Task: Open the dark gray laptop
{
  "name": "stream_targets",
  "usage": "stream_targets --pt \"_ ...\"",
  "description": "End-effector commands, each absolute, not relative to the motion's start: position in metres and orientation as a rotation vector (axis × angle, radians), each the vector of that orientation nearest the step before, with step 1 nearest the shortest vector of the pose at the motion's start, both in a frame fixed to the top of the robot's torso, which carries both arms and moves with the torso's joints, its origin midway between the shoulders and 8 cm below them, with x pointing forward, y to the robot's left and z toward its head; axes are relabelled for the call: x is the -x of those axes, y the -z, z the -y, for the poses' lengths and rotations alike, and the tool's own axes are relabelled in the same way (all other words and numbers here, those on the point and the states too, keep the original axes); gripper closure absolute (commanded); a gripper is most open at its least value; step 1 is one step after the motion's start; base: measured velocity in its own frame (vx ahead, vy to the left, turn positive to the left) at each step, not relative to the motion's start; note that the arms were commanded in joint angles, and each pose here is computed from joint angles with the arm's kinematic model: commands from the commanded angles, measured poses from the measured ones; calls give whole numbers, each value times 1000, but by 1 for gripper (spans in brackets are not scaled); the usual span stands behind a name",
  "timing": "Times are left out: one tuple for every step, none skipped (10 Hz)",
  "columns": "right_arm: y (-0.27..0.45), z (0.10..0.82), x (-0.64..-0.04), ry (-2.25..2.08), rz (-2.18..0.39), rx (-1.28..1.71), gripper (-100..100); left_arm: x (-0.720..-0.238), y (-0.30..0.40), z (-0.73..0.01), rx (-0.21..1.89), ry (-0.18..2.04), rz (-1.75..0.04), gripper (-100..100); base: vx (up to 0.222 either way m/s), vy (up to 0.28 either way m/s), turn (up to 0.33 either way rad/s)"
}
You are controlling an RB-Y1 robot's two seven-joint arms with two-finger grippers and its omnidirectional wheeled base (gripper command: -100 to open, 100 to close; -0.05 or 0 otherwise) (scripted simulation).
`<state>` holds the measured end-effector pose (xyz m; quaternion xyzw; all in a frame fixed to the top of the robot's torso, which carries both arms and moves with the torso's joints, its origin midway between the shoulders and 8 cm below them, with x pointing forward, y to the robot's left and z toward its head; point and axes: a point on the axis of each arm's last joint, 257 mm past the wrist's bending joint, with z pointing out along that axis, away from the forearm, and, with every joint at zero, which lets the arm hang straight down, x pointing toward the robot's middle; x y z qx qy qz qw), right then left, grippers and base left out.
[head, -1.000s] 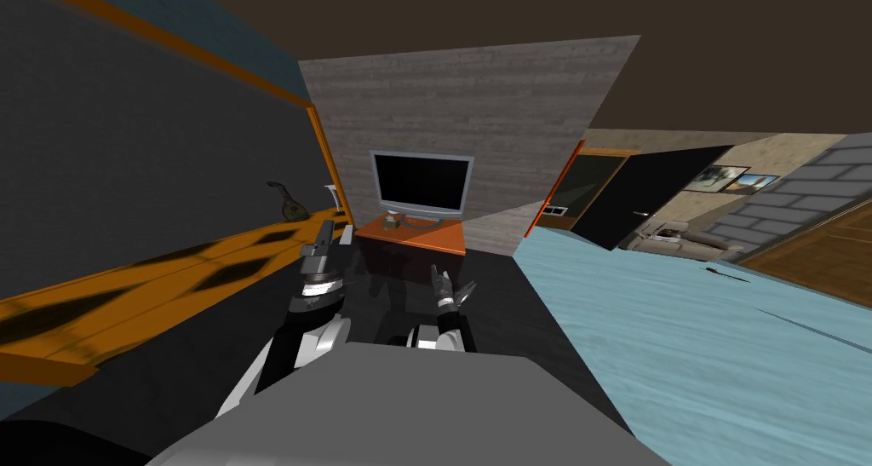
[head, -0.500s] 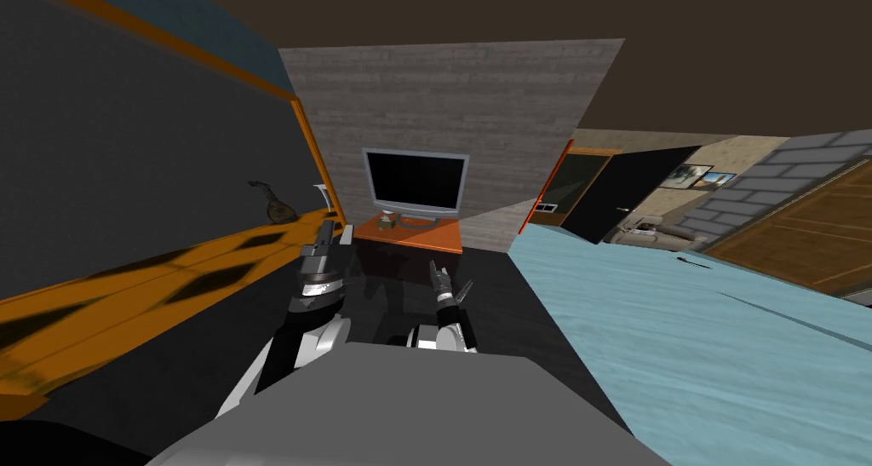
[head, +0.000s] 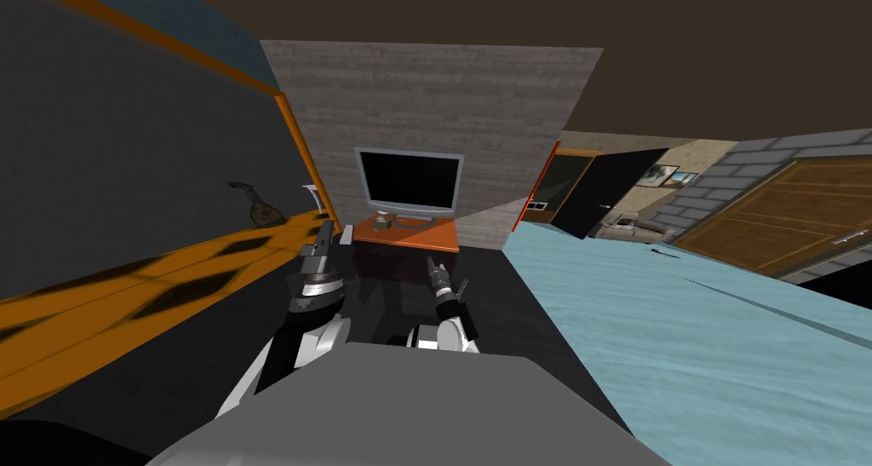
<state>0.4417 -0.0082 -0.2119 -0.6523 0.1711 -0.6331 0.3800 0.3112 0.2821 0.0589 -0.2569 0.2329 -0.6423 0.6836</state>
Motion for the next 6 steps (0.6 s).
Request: stream_targets --pt "196 2 -445 1599 -404 1661 -100 -311 -59 -282 576 1440 -522 0 -14 19 -110" --pt "200 4 -445 1604 -414 1661 -100 -311 -59 -282 576 1440 -522 0 -5 9 -20" --pt "200 3 -445 1601 -410 1663 0 -311 -59 -282 576 1440 -522 0 0 0 0" --pt "200 3 -445 1602 -410 1663 0 -311 -59 -282 576 1440 -522 0 0 0 0" --pt "200 3 -445 1602 -410 1663 0 -311 -59 -282 576 1440 -522 0 0 0 0" --pt "200 3 -445 1602 -410 1663 0 -311 -59 -282 576 1440 -522 0 0 0 0"
